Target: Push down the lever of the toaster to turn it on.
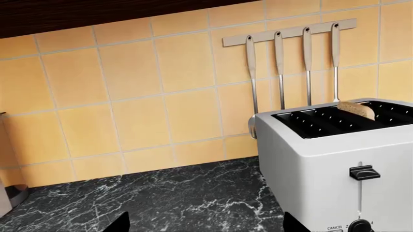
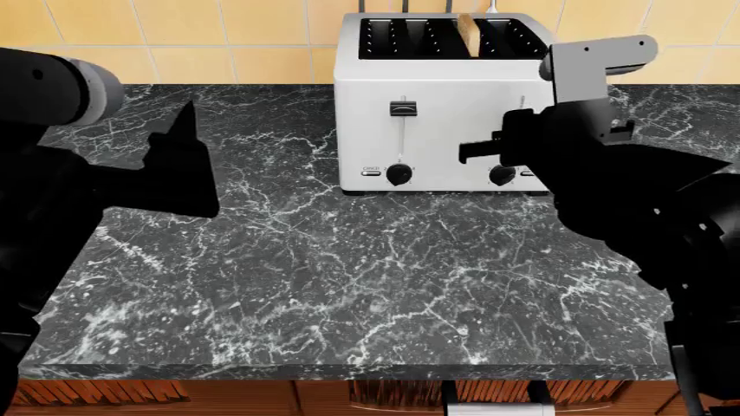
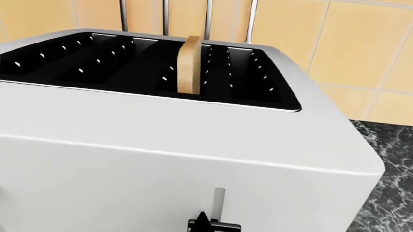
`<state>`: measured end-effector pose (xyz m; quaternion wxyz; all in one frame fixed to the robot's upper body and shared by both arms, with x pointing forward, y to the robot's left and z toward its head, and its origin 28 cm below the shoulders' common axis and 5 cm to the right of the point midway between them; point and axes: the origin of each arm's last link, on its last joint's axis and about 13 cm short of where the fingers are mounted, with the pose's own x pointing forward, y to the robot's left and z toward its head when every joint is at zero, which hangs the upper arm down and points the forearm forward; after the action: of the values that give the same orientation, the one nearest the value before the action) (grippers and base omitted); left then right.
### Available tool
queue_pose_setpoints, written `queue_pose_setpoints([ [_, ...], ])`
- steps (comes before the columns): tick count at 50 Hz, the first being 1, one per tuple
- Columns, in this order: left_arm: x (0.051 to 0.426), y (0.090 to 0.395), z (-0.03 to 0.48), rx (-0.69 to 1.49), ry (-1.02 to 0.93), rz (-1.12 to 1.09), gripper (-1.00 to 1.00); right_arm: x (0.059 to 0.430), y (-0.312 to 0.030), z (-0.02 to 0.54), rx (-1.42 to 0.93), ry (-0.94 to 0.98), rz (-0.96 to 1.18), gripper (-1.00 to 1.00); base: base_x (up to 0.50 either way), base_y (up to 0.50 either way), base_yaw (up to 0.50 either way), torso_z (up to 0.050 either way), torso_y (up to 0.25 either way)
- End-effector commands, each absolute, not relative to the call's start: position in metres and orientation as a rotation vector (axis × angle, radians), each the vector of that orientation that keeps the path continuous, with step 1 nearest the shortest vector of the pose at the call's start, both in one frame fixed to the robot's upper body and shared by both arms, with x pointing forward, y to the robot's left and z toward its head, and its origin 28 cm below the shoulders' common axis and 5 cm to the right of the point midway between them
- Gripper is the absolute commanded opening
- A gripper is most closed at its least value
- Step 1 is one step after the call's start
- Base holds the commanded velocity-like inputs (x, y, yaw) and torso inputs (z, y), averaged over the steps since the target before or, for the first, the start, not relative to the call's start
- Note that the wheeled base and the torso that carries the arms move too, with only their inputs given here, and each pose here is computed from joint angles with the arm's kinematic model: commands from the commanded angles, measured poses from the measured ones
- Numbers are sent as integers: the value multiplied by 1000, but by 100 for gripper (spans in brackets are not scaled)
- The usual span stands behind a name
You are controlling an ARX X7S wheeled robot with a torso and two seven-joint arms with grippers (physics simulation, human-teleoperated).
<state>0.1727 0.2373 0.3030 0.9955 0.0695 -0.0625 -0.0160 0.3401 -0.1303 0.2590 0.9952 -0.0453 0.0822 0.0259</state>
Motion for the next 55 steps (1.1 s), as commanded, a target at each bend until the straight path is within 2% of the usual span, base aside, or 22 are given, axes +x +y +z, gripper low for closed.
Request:
queue_pose_setpoints([
  [1,172,238,300,139,-126,-31,100,340,-131,247,-97,221,42,-100,0,0,0,0,0],
  [55,180,231,301,142,-129,-32,100,340,-131,225,-98,286,54,-100,0,0,0,0,0],
])
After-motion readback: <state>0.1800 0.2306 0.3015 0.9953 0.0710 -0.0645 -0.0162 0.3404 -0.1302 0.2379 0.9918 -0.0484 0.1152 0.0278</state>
